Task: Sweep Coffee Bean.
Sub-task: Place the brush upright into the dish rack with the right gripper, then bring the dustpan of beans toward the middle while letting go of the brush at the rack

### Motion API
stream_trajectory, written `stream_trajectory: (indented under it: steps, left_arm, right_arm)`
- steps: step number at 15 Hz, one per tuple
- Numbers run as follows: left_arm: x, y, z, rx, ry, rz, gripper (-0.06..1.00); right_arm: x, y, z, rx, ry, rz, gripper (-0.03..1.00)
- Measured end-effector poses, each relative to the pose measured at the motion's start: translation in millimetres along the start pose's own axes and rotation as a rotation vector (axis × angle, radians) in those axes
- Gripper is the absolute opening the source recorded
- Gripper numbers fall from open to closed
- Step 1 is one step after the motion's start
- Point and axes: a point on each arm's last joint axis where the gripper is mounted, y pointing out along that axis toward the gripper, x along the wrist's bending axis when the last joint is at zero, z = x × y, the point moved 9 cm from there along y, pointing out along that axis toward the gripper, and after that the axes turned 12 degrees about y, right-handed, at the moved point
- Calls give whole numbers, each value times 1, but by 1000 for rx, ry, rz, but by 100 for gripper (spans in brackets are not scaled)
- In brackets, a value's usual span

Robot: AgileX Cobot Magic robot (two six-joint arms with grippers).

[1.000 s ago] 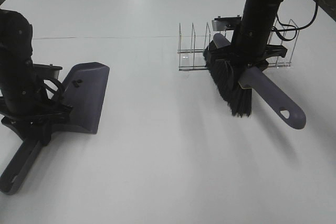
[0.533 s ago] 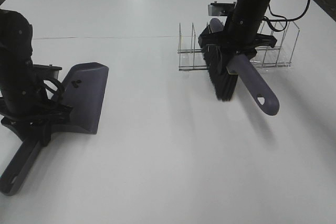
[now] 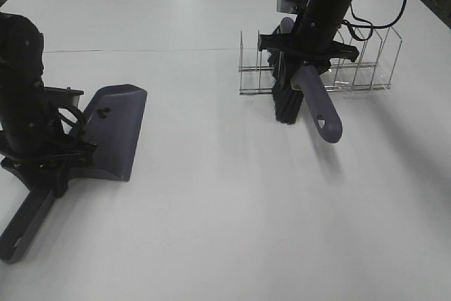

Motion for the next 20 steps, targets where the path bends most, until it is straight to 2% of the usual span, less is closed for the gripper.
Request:
stream_trajectory:
  steps: [2,4,6,8,9,14,17,20]
  left_arm:
    - [0,0,0,0,0,0,34]
    - [0,0,0,1,-3,0,34]
    - [0,0,0,2,-16,1,34]
    - [-1,0,0,3,-23,4,34]
    - [-1,0,-1,-5,-39,6,34]
    - [0,-4,-19,-78,-65,3,34]
    - [3,-10,-45,-117,-59,0,34]
    - [1,-8,-56,-96,-53,16,34]
  right_arm:
    - [3,-5,-6,-25,8,-11,37]
    - [8,-11,-10,-44,9,-31,62]
    - [10,-13,-10,-45,15,-39,70]
    - [13,-26,-12,-69,7,-48,71]
    - [16,-45,-14,-108,-11,-54,72]
    - [23,-86,-17,-185,-52,-73,72]
    - [24,-93,-17,-198,-58,-78,72]
    - [25,-96,-17,-204,-60,-78,72]
